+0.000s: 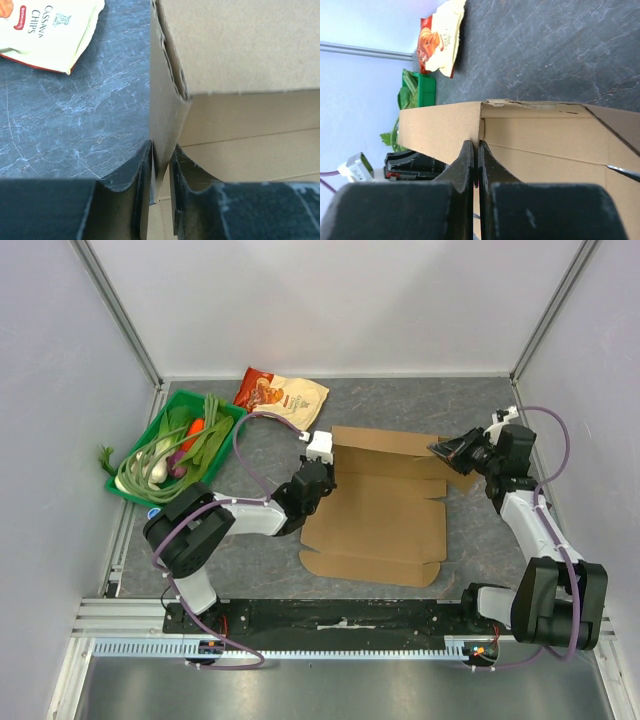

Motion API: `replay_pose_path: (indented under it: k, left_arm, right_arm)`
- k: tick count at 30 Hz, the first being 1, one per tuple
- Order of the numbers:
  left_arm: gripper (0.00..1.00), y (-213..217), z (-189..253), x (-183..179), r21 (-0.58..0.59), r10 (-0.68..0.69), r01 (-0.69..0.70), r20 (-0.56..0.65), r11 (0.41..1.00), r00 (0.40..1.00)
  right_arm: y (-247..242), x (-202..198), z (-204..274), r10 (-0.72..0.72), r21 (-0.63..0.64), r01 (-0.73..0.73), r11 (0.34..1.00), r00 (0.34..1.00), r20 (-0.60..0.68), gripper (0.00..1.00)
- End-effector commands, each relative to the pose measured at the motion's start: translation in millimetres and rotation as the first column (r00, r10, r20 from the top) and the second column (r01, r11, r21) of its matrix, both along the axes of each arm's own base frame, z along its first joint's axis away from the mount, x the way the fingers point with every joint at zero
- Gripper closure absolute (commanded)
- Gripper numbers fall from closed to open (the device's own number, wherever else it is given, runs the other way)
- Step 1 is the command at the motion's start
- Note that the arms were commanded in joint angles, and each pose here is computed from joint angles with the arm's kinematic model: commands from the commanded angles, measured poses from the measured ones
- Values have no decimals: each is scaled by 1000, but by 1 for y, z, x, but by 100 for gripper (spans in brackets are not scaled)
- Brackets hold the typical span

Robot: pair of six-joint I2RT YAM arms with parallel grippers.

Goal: Fold the paper box

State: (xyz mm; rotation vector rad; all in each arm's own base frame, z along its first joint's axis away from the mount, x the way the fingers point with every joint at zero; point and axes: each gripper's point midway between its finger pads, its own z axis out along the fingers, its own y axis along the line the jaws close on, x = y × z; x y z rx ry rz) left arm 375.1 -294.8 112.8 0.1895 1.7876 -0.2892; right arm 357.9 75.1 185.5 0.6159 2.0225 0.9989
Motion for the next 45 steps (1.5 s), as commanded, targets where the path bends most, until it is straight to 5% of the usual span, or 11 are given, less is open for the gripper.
replay_pose_path:
  k: [1,5,14,15,16,18,19,22,32,36,45]
  left_arm:
    - [70,9,10,-1,-9,35,-35,42,999,998]
    - [46,22,11,-12,-46,60,-58,28,997,998]
    - [33,33,18,-29,-112,36,-32,34,993,999]
    - [33,31,18,-28,-106,28,-25,30,994,999]
    - [33,27,18,-25,-86,20,-18,23,996,1000]
    - [33,23,19,-22,-69,16,-15,19,998,1000]
    - [33,19,20,-17,-61,15,-14,17,998,1000]
    - [33,14,18,-13,-44,9,-9,9,999,1000]
    - [37,7,3,12,-4,60,-60,-6,998,998]
    - [51,11,8,17,-6,84,-83,20,996,996]
    - [91,18,10,15,-35,105,-105,5,994,994]
  right_arm:
    - [5,1,16,2,91,-9,996,997,75,100]
    - [1,-1,22,-18,167,-5,986,990,137,100]
    - [4,0,17,24,179,-45,983,993,115,100]
    - [3,1,17,28,161,-47,986,993,117,94]
    - [3,0,15,34,151,-51,987,993,109,63]
    - [1,-3,9,58,77,-65,995,994,92,42]
    - [-2,-5,8,54,41,-58,997,995,86,18]
    - [-22,-14,8,13,-144,-4,990,998,57,2]
    - [-82,-77,-25,-186,-534,119,837,980,-72,2]
    - [-62,-78,-50,-102,-502,37,864,989,-103,40]
    - [-39,-59,-81,-116,-621,60,781,992,-51,72]
